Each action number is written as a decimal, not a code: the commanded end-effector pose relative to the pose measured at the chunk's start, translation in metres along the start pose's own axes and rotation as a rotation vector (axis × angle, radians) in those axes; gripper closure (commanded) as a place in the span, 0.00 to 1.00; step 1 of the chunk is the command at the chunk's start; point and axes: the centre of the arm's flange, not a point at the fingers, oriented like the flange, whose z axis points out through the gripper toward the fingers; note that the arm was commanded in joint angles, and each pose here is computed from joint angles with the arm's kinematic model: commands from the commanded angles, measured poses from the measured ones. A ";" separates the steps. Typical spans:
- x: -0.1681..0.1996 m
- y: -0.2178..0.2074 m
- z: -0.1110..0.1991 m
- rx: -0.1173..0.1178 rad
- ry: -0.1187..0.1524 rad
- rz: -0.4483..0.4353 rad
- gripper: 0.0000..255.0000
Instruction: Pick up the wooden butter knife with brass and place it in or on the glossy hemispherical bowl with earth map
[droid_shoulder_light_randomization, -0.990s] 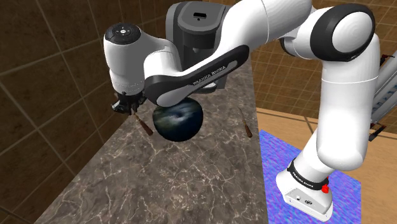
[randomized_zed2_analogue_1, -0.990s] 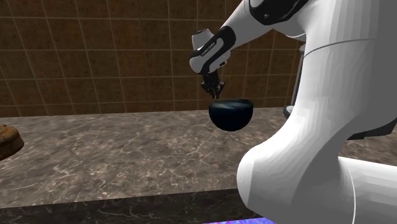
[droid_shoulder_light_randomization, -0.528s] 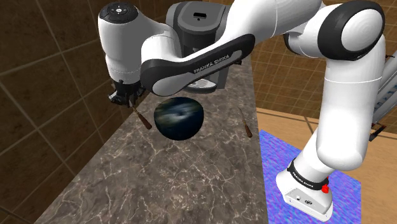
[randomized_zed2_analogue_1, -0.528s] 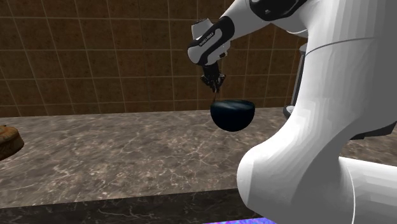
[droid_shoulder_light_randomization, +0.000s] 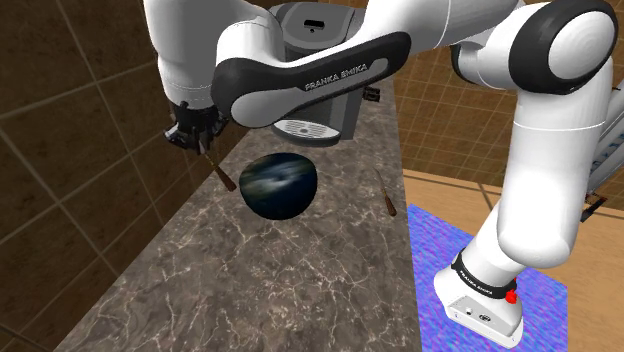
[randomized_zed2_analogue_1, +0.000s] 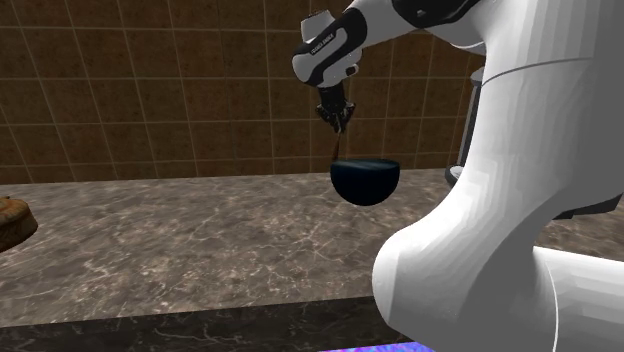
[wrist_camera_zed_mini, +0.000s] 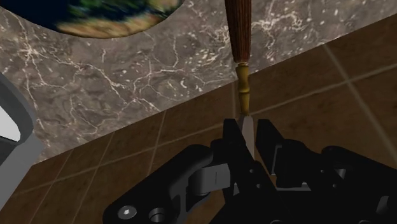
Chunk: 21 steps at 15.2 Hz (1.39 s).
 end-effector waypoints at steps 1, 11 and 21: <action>0.004 0.001 -0.010 0.000 0.000 0.000 1.00; -0.031 0.046 -0.052 0.000 0.000 0.000 1.00; -0.105 0.110 -0.070 0.000 0.000 0.000 1.00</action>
